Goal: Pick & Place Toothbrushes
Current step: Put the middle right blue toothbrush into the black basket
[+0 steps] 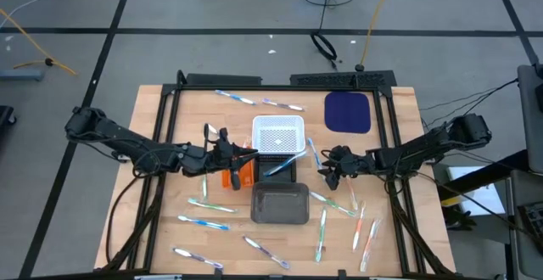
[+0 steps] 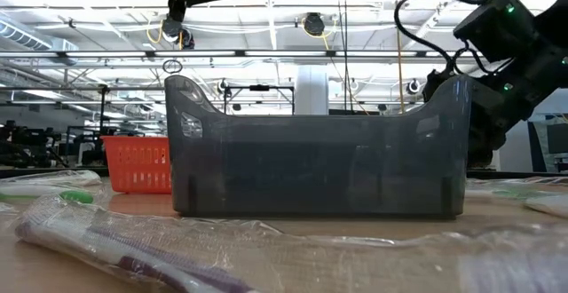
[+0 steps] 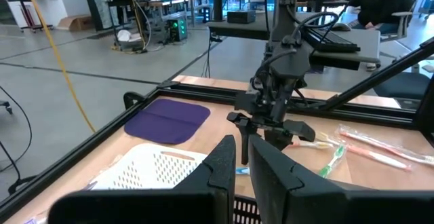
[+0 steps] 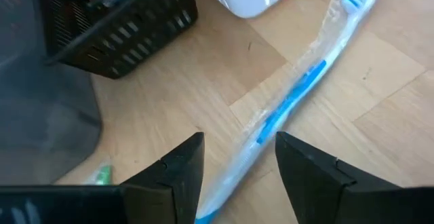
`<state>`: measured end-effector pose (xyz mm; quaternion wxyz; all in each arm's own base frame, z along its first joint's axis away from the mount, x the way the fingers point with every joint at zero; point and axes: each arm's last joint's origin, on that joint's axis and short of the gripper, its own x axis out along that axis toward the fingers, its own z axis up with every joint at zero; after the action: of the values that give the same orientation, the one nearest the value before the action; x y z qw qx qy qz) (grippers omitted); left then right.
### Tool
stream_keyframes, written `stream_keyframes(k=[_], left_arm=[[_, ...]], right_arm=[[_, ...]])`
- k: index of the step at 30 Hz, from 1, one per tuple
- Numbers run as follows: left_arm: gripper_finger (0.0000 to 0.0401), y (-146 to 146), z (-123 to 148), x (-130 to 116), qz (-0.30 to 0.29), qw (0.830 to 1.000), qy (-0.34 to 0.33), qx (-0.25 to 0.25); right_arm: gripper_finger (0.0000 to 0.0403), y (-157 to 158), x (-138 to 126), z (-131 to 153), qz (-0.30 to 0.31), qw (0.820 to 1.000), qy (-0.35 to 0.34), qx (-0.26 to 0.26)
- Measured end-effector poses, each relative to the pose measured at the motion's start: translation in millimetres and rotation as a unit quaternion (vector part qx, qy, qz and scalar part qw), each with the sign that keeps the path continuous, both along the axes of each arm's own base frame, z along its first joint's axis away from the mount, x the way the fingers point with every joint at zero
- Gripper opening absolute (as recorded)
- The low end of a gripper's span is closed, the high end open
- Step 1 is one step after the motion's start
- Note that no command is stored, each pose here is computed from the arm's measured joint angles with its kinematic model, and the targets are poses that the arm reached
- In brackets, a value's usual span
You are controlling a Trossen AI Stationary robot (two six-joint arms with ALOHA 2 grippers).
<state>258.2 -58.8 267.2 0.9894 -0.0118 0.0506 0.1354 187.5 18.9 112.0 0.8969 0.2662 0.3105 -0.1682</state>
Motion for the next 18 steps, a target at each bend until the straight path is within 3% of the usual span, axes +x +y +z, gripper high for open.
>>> stream_keyframes(k=[13, 18], left_arm=[[0.0042, 0, 0, 0, 0.0, 1.0, 0.001, 0.004], [0.0042, 0, 0, 0, 0.0, 1.0, 0.001, 0.004]], right_arm=[[0.0172, 1, 8, -13, -0.017, 1.0, -0.001, 0.002], [0.0145, 0, 8, -18, -0.032, 0.999, 0.01, 0.006]])
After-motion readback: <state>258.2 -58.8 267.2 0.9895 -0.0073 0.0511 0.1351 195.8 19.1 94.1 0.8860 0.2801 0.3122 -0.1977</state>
